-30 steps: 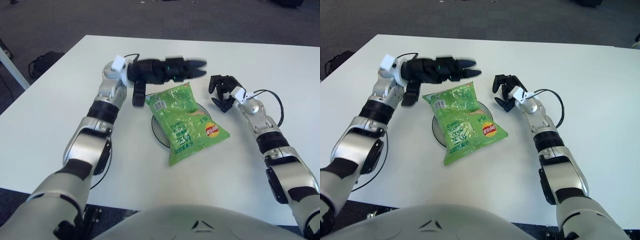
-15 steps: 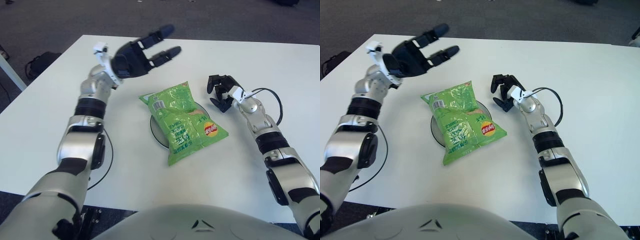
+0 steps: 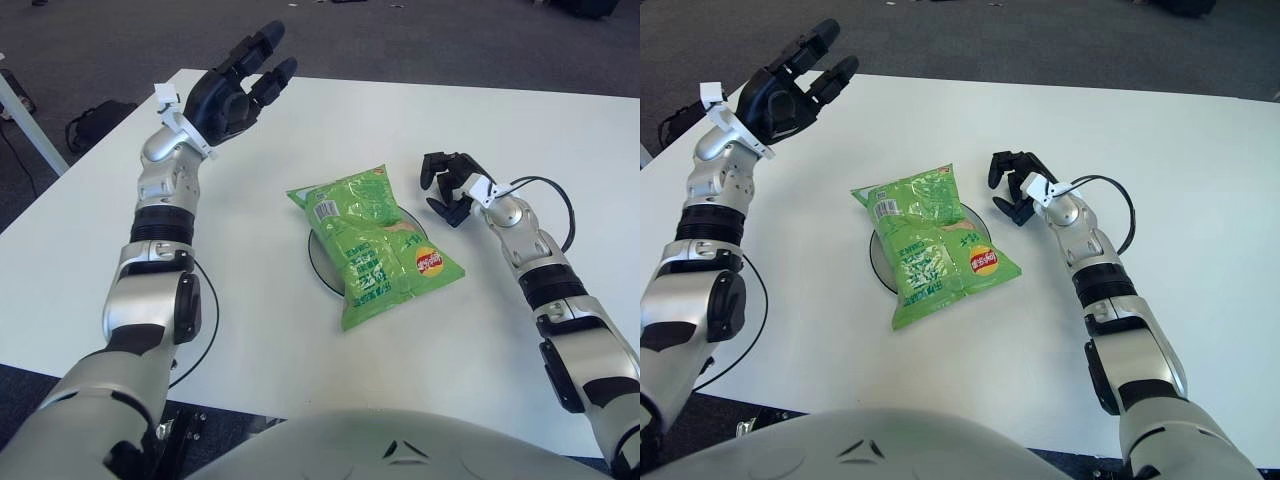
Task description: Put the snack into the plate.
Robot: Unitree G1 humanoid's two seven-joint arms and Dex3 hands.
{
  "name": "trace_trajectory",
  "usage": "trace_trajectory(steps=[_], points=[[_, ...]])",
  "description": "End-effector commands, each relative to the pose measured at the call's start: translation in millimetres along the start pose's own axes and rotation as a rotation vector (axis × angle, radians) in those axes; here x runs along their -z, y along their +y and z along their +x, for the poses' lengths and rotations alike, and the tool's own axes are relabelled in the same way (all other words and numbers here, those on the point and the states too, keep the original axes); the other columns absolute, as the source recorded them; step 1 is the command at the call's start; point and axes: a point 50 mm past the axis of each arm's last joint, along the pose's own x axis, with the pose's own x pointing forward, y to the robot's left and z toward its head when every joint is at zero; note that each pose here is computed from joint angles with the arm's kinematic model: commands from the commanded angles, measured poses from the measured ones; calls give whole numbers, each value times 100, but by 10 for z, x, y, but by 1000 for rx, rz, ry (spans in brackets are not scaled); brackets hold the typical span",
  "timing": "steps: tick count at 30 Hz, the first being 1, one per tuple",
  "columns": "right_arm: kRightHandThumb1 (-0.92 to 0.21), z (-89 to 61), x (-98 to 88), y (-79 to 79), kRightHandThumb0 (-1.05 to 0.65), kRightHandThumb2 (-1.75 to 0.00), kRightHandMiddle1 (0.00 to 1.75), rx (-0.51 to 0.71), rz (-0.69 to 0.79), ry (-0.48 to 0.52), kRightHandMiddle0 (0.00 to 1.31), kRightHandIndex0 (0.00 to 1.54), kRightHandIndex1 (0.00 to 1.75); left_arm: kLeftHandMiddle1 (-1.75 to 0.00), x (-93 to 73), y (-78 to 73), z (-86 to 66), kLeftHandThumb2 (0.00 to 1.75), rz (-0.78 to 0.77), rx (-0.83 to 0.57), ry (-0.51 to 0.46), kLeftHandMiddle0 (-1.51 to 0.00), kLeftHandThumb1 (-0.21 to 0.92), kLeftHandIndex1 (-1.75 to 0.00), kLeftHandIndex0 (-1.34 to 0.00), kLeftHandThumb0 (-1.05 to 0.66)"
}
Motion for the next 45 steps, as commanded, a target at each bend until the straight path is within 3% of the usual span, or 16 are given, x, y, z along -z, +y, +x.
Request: trace_trajectory(steps=[1, 7, 13, 16, 18, 20, 21, 22, 25, 29, 36, 45], points=[[4, -227, 503, 511, -1, -169, 163, -203, 25, 244, 70, 89, 175, -2, -5, 26, 11, 38, -36, -84, -50, -4, 78, -28, 0, -91], [4, -231, 500, 509, -1, -169, 163, -199, 21, 236, 70, 88, 175, -9, 69, 59, -161, 44, 15, -222, -86, -14, 77, -58, 0, -85], [4, -234, 501, 501, -1, -169, 163, -189, 3, 229, 70, 88, 175, -16, 180, 149, -341, 49, 114, -387, -25, -23, 82, -74, 0, -78], [5, -233, 499, 498, -1, -169, 163, -181, -6, 225, 71, 89, 175, -41, 237, 173, -397, 55, 150, -461, -5, -17, 87, -78, 0, -72], [5, -233, 498, 498, -1, -169, 162, -176, -9, 223, 71, 89, 175, -49, 283, 172, -426, 57, 159, -512, 0, -15, 88, -81, 0, -70], [5, -231, 495, 496, -1, -170, 162, -168, -9, 222, 71, 89, 175, -61, 370, 165, -484, 63, 167, -592, 12, -16, 86, -93, 0, -66], [5, -231, 493, 494, -1, -170, 162, -160, -6, 220, 71, 90, 175, -74, 430, 158, -528, 71, 171, -639, 21, -17, 83, -112, 0, -62], [5, -230, 492, 493, -1, -170, 162, -156, -4, 219, 71, 90, 175, -86, 467, 153, -554, 64, 175, -666, 26, -19, 86, -134, -7, -53], [6, -229, 489, 486, -1, -170, 162, -117, 24, 210, 72, 90, 175, -102, 596, 117, -664, 63, 188, -750, 49, -22, 85, -161, -18, -42], [4, -239, 500, 458, -2, -166, 154, -14, 114, 193, 75, 89, 175, -127, 752, 30, -827, 74, 225, -813, 98, -32, 76, -171, -27, -39], [2, -270, 498, 368, -2, -161, 146, 206, 229, 176, 78, 87, 175, -166, 878, -28, -910, 94, 283, -784, 203, -56, 61, -174, -39, -40], [4, -331, 544, 290, -2, -162, 144, 420, 367, 199, 81, 88, 175, -174, 983, -99, -926, 108, 276, -688, 282, -82, 50, -175, -47, -42]])
